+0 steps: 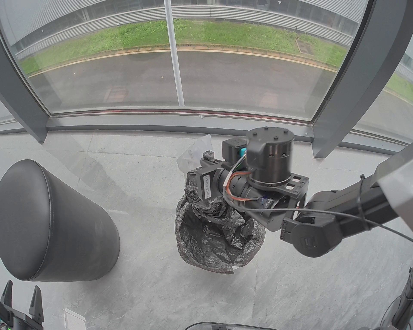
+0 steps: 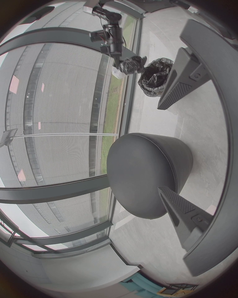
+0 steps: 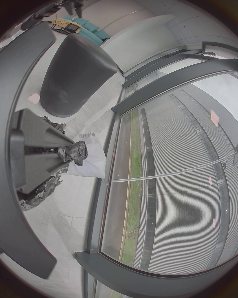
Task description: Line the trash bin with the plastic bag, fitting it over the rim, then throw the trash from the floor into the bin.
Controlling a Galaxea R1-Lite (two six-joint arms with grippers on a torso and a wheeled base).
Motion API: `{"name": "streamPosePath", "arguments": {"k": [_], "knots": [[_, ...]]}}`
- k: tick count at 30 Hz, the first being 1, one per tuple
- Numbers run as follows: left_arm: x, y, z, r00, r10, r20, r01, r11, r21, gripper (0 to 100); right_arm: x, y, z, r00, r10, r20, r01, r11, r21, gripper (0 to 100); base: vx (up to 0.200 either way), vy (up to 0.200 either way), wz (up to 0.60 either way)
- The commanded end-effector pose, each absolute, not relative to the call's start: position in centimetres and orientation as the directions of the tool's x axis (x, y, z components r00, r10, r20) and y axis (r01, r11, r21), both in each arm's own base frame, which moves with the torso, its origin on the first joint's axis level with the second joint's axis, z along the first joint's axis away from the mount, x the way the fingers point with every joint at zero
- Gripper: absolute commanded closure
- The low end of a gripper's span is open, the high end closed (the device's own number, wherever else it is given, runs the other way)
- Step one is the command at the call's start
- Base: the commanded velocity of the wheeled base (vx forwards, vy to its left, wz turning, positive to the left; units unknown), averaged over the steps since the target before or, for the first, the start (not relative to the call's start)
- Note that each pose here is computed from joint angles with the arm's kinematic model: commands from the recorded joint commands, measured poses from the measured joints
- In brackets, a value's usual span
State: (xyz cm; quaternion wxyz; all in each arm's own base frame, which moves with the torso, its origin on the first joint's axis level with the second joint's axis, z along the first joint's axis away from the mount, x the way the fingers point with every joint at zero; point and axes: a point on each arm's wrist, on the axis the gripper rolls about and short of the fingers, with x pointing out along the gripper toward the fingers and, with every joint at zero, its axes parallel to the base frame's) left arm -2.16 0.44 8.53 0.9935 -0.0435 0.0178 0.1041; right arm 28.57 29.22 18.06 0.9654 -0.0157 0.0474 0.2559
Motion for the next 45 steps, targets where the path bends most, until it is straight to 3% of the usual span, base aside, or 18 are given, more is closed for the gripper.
{"name": "streamPosePath", "arguments": {"k": [1, 8, 27, 28, 39, 45], "knots": [[-2.5, 0.3, 8.0, 0.993, 0.115, 0.006, -0.114, 0.99, -0.083, 0, 31.1, 31.1, 12.4, 0.86, 0.468, -0.201, -0.484, 0.874, -0.034, 100, 0.0, 0.0, 0.0], [-2.3, 0.0, 7.6, 1.0, 0.002, -0.012, -0.002, 1.0, 0.0, 0, 31.8, 31.5, 10.4, 0.859, 0.461, -0.222, -0.481, 0.876, -0.042, 100, 0.0, 0.0, 0.0], [-2.3, 0.1, 7.5, 0.999, 0.038, -0.014, -0.039, 0.998, -0.039, 0, 33.9, 31.2, 6.1, 0.867, 0.417, -0.273, -0.449, 0.891, -0.068, 100, 0.0, 0.0, 0.0], [-2.3, 0.1, 7.5, 0.999, 0.038, -0.014, -0.039, 0.998, -0.041, 0, 33.9, 31.2, 5.9, 0.866, 0.416, -0.276, -0.45, 0.891, -0.069, 0, 0.0, 0.0, 0.0], [-2.3, 0.1, 7.5, 0.999, 0.04, -0.012, -0.04, 0.998, -0.044, 0, 33.4, 30.5, 6.6, 0.867, 0.415, -0.275, -0.444, 0.894, -0.051, 0, 0.0, 0.0, 0.0], [-2.3, 0.1, 7.8, 0.999, 0.044, 0.023, -0.043, 0.998, -0.05, 0, 32.2, 30.2, 8.8, 0.857, 0.454, -0.243, -0.461, 0.887, 0.029, 0, 0.0, 0.0, 0.0]]}}
